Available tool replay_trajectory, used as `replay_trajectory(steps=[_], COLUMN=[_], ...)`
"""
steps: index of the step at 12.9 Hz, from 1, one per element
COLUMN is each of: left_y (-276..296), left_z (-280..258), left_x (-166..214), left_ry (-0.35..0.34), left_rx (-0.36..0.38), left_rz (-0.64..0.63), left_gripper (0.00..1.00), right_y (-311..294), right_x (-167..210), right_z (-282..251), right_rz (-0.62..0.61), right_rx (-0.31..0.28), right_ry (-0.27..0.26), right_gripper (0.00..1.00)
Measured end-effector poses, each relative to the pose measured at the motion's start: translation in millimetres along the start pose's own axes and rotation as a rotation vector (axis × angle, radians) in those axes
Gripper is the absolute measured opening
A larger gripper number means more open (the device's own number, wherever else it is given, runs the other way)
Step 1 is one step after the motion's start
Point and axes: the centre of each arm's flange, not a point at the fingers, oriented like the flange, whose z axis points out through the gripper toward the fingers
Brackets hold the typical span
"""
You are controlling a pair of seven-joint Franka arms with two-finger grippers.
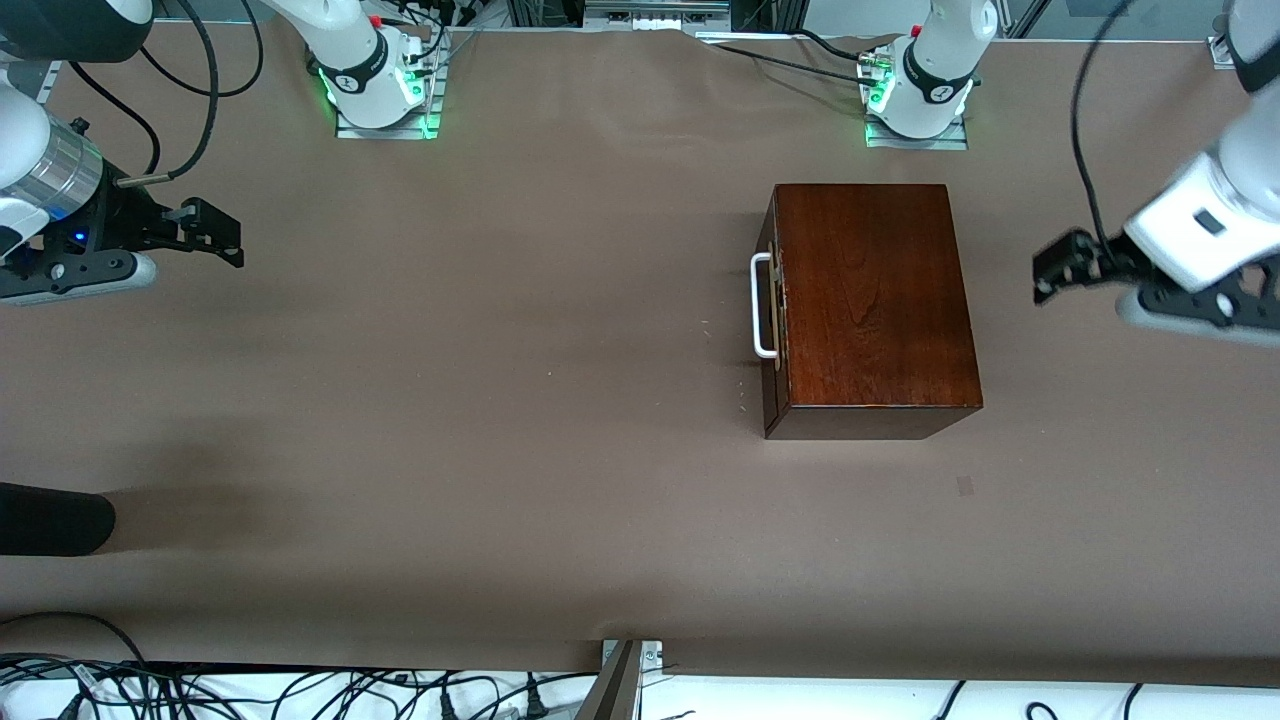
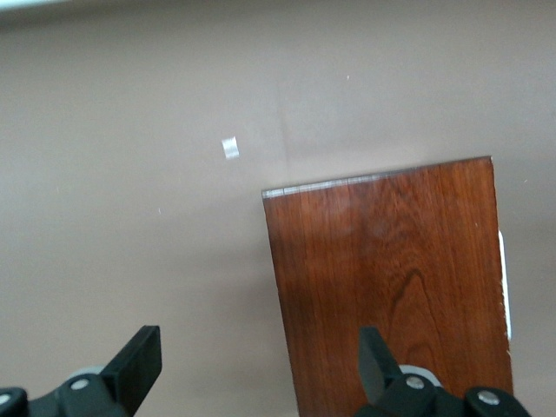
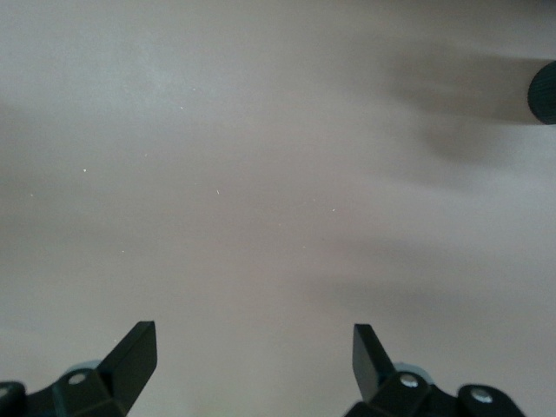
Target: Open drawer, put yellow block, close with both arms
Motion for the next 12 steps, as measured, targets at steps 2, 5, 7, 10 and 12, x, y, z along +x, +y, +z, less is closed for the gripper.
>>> replay_trajectory(steps=[2,5,7,10,12], left_y=[-2.5,-3.3,-3.3,2.1,-0.2], left_z=[-2.8,-4.1,-3.7,-3.7,-4.5], left_x=[-21.8,-26.8,-27.3,-28.6,-29.8], left_ry=[-0.003,-0.006,-0.011,-0.018,-0.021], left_rx=[0.017,0.021,0.021,0.02,0.021], left_rz=[-0.022,-0.027,-0.027,-0.018,-0.025], left_gripper=[1.0,1.0,1.0,1.0,1.0], right_y=[0.0,0.0,0.0,0.0,0.0], right_x=[0.0,0.0,0.0,0.0,0.0], right_z=[0.0,0.0,0.0,0.0,0.0], right_rz=[0.0,0.0,0.0,0.0,0.0], right_rx=[0.0,0.0,0.0,0.0,0.0], right_ry=[0.0,0.0,0.0,0.0,0.0], right_gripper=[1.0,1.0,1.0,1.0,1.0])
